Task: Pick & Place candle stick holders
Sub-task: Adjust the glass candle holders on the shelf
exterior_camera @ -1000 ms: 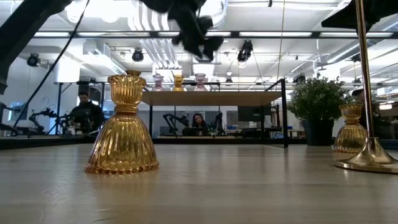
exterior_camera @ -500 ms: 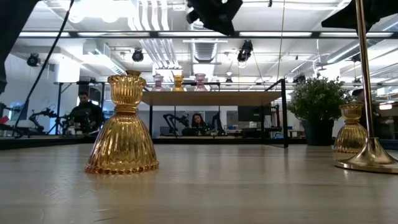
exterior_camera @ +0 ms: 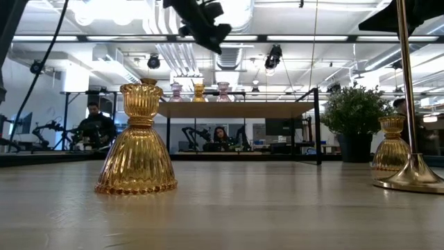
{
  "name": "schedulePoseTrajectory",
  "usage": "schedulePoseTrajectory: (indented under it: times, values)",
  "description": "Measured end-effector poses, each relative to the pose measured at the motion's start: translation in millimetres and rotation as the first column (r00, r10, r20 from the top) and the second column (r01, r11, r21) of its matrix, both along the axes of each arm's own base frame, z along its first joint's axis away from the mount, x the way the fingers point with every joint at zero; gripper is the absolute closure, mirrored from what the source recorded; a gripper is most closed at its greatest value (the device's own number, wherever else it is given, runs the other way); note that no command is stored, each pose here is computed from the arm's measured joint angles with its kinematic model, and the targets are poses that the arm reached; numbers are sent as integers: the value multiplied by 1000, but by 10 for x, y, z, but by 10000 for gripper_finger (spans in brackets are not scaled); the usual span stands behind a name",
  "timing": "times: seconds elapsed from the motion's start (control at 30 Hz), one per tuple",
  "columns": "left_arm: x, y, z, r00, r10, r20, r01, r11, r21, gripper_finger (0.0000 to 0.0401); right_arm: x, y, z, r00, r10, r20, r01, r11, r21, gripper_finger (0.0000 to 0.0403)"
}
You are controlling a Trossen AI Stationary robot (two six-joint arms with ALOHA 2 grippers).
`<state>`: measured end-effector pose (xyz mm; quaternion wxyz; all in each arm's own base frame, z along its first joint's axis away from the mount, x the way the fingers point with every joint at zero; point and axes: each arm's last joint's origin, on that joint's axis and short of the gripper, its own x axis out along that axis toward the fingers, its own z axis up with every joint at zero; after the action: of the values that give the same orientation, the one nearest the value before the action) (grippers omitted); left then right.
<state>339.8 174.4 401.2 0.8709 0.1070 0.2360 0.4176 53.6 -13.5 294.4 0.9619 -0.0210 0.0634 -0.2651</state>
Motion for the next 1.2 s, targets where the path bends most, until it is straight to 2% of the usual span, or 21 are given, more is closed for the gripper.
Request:
schedulePoseTrajectory:
  times: [0.13, 0.27, 0.37, 0.5, 0.6, 0.73, 0.87, 1.03, 1.2]
  values:
    - [-251, 205, 142, 995, 46, -92, -52, 997, -57, 399, 0, 0, 0, 1000, 0, 0, 0, 1000, 0, 394]
    - [-441, 371, 209, 976, 74, -203, -83, 996, -37, 400, 0, 0, 0, 1000, 0, 0, 0, 1000, 0, 394]
    - [-510, 456, 217, 967, 56, -248, -64, 998, -23, 400, 0, 0, 1, 1000, 0, 0, 0, 1000, 0, 394]
    - [-576, 500, 153, 940, -59, -337, 38, 997, -69, 400, 0, 0, 1, 1000, 0, 0, 0, 1000, 0, 394]
    - [-595, 468, 100, 887, -186, -422, 153, 982, -110, 400, 0, 0, 1, 1000, 0, 0, 0, 1000, 0, 394]
    - [-611, 448, 76, 829, -234, -507, 210, 972, -105, 400, 0, 0, 0, 1000, 0, 0, 0, 1000, 0, 394]
    - [-638, 389, 108, 764, -341, -547, 340, 934, -107, 400, 0, 0, 0, 1000, 0, 0, 0, 1000, 0, 394]
    - [-597, 332, 127, 762, -349, -546, 357, 929, -94, 382, 0, 0, 0, 1000, 0, 0, 0, 1000, 0, 394]
    - [-623, 304, 89, 735, -383, -560, 367, 919, -148, 340, 0, 0, 0, 1000, 0, 0, 0, 1000, 0, 394]
